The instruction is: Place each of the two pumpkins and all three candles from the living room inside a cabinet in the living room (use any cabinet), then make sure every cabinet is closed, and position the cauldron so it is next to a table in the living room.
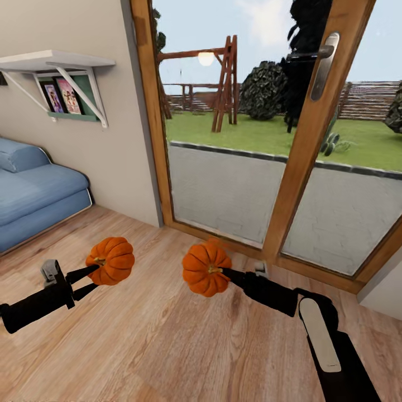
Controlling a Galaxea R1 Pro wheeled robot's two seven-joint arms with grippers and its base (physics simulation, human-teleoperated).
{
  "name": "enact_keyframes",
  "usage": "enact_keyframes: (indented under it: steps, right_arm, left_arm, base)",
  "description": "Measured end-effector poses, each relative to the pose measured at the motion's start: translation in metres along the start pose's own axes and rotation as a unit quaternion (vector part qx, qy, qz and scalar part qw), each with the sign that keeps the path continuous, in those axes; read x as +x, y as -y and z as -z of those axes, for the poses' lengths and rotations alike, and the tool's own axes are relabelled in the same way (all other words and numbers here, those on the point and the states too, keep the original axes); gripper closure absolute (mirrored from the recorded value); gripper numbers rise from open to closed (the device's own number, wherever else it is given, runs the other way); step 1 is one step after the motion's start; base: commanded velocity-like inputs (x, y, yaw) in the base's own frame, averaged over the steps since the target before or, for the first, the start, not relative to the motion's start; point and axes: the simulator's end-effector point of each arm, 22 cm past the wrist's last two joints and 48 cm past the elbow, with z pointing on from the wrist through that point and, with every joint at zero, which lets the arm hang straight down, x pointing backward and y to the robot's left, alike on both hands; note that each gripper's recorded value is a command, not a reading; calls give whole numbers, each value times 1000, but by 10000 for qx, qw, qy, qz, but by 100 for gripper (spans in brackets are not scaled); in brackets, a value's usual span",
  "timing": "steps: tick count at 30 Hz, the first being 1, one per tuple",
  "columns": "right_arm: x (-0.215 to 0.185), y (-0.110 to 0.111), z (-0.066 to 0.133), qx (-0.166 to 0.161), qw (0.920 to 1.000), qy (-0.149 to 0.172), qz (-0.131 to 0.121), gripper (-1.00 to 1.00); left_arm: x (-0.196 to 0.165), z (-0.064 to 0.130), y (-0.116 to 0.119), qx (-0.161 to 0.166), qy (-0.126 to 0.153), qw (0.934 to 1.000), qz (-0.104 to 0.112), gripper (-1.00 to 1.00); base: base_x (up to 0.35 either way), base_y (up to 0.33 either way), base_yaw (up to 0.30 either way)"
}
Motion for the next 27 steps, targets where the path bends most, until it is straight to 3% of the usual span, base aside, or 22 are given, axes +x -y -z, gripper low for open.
enact_keyframes:
  steps: [5, 8, 12, 17, 27]
  right_arm:
    - [10, 0, -18, 79, 9999, -138, 54, 100]
    - [5, 0, -19, 131, 9999, -112, 10, 100]
    - [1, -1, -19, 175, 9998, -117, -35, 100]
    - [6, 11, -21, 306, 9989, -206, -288, 100]
    - [-6, 7, -18, 401, 9983, -209, -373, 100]
  left_arm:
    - [-7, 5, -24, -303, 64, 9991, 273, 100]
    - [-9, 6, -23, -269, 90, 9987, 434, 100]
    - [-12, 5, -18, -291, 79, 9984, 472, 100]
    - [-16, 5, -11, -315, 58, 9983, 477, 100]
    - [-21, 3, 4, -365, 18, 9981, 504, 100]
  base:
    - [0, 0, 87]
    - [0, 0, 92]
    - [0, 0, 93]
    - [0, 0, 93]
    - [0, 0, 95]
